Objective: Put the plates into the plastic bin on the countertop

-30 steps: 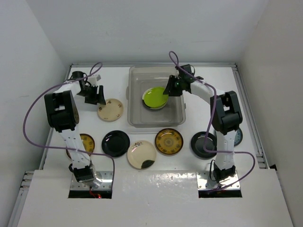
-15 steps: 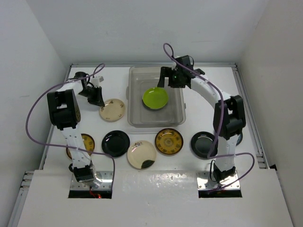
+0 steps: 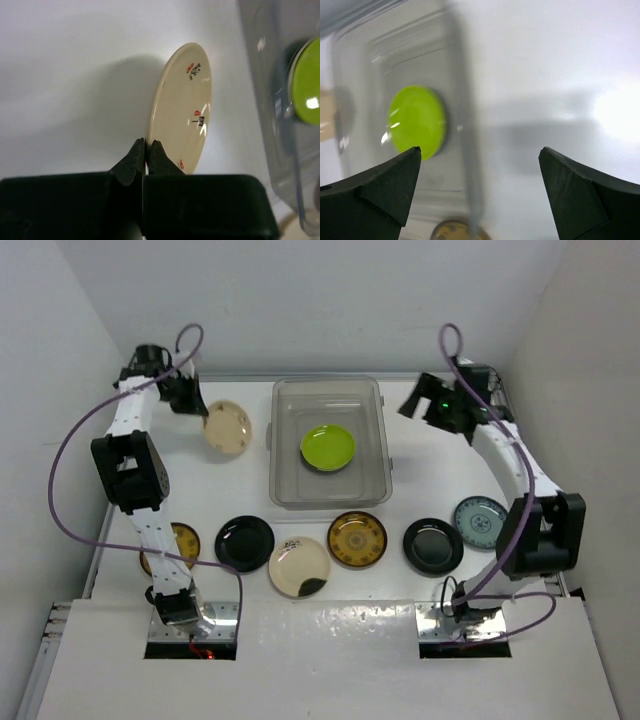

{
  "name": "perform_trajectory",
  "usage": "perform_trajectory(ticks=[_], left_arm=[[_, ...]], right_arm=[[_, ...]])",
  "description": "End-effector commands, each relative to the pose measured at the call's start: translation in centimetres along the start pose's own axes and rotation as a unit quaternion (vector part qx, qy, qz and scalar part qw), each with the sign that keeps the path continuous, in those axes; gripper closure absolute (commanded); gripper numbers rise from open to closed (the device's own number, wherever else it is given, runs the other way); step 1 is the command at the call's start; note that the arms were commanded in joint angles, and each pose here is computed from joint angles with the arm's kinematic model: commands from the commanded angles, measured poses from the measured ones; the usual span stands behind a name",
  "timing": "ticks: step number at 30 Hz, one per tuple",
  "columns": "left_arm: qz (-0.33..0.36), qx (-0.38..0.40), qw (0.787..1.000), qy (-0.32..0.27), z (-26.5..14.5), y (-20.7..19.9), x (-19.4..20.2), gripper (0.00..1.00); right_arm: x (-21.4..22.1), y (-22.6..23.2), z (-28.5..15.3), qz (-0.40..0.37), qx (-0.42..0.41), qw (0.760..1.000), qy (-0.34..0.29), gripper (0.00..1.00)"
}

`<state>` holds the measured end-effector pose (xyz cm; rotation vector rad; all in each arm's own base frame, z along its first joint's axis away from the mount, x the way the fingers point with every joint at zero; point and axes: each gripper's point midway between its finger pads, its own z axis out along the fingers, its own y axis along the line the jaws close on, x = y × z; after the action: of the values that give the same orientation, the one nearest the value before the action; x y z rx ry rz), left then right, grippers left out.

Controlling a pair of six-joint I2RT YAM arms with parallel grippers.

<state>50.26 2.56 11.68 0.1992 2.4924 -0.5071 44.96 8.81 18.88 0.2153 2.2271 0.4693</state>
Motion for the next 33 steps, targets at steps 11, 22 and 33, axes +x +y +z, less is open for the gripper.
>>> perform_trajectory(ticks=[11, 22, 33], left_arm=[[0.151, 0.194, 0.965, -0.094, -0.9, -24.6, -7.3, 1.0], [0.16, 0.212, 0.963, -0.038, 8.6, -27.2, -3.7, 1.0], [0.15, 0.144, 0.978, -0.024, 11.3, -24.2, -2.6, 0.81]], right_arm=[[11.1, -23.4, -12.5, 0.327, 0.306, 0.891, -0.079, 0.0], [14.3, -26.5, -18.6, 0.387, 0.362, 0.83, -0.173, 0.0], [19.3, -27.3, -17.5, 0.452, 0.367, 0.801, -0.143, 0.0]])
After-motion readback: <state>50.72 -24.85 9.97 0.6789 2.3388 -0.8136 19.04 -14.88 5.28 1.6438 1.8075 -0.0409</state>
